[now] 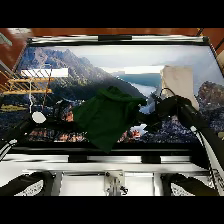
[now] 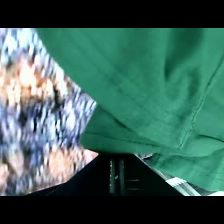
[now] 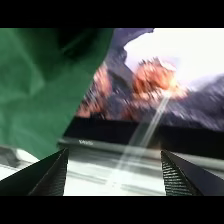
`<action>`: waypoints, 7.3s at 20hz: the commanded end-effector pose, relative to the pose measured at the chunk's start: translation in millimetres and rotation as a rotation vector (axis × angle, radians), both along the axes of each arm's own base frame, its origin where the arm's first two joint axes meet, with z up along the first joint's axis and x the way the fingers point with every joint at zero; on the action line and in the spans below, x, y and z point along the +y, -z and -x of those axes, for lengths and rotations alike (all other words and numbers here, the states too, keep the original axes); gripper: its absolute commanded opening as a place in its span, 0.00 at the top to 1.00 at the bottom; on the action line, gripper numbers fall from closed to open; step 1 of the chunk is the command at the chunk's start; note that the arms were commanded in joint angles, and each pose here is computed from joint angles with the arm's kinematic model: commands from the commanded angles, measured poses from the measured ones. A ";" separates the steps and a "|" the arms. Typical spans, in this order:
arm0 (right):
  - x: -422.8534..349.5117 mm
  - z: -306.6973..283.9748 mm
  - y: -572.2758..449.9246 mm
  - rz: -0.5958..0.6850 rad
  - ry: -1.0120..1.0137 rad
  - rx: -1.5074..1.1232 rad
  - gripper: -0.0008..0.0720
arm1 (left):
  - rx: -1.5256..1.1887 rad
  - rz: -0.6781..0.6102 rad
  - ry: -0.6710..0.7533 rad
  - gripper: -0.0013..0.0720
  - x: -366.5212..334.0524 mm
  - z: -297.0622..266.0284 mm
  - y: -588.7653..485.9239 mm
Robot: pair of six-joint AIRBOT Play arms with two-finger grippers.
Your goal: Fold the shirts.
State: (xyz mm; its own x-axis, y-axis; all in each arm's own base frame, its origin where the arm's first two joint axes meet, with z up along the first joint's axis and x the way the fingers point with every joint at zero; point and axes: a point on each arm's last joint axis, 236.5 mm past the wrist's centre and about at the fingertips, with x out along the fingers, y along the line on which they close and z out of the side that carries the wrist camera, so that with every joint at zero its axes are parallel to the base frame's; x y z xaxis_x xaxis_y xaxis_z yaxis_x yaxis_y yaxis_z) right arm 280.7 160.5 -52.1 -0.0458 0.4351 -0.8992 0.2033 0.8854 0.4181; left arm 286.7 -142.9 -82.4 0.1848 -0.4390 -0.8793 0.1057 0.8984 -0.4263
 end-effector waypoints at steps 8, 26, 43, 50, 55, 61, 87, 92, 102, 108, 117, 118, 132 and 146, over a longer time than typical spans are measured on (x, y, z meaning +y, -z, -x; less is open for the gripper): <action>19.6 -56.7 43.8 -0.007 0.084 -0.147 0.12 | -0.170 -0.002 0.020 0.93 1.1 -19.9 -48.5; 35.5 -49.5 -83.6 -0.033 -0.217 -0.326 0.90 | -0.407 -0.278 0.117 0.93 62.4 -66.8 -162.6; -37.2 46.6 -558.5 -0.190 0.080 -1.743 0.90 | -1.345 -0.319 -0.074 0.93 92.9 42.1 -574.7; -72.6 -46.1 -473.7 0.175 0.125 -1.491 0.90 | -1.113 -0.431 -0.058 0.93 109.8 -25.6 -508.5; -72.8 -147.9 -353.9 0.397 0.035 -1.203 0.90 | -0.713 -0.418 0.051 0.93 97.5 -107.4 -345.1; -45.3 -254.0 -228.0 0.354 0.148 -1.045 0.90 | -0.676 -0.303 0.023 0.93 67.0 -216.5 -241.9; -153.1 -88.6 -124.4 0.153 -0.038 -0.297 0.23 | 0.220 0.057 -0.300 0.01 147.1 47.4 -66.4; -144.8 -74.5 -97.4 0.120 -0.045 -0.230 0.23 | 0.229 0.088 -0.458 0.01 169.5 52.1 -20.0; -143.2 -70.4 -87.1 0.112 -0.016 -0.200 0.23 | 0.198 0.096 -0.403 0.02 160.9 22.3 17.9; -133.1 -63.7 -78.5 0.067 0.010 -0.163 0.23 | 0.210 0.175 -0.425 0.21 133.5 2.9 28.5; -86.7 -53.2 13.8 -0.083 0.179 -0.130 0.23 | 0.142 0.216 -0.230 0.93 117.7 0.3 0.8; -79.5 -59.1 21.4 -0.073 0.171 -0.144 0.23 | 0.129 0.216 -0.222 0.93 117.4 -0.6 -1.8; -62.5 -100.5 60.1 0.013 0.217 -0.254 0.84 | 0.013 0.202 -0.196 0.93 121.2 -19.8 -34.2; -91.6 18.8 -604.5 0.015 0.216 -2.002 0.90 | -1.702 -0.226 -0.119 0.94 97.4 29.2 -656.6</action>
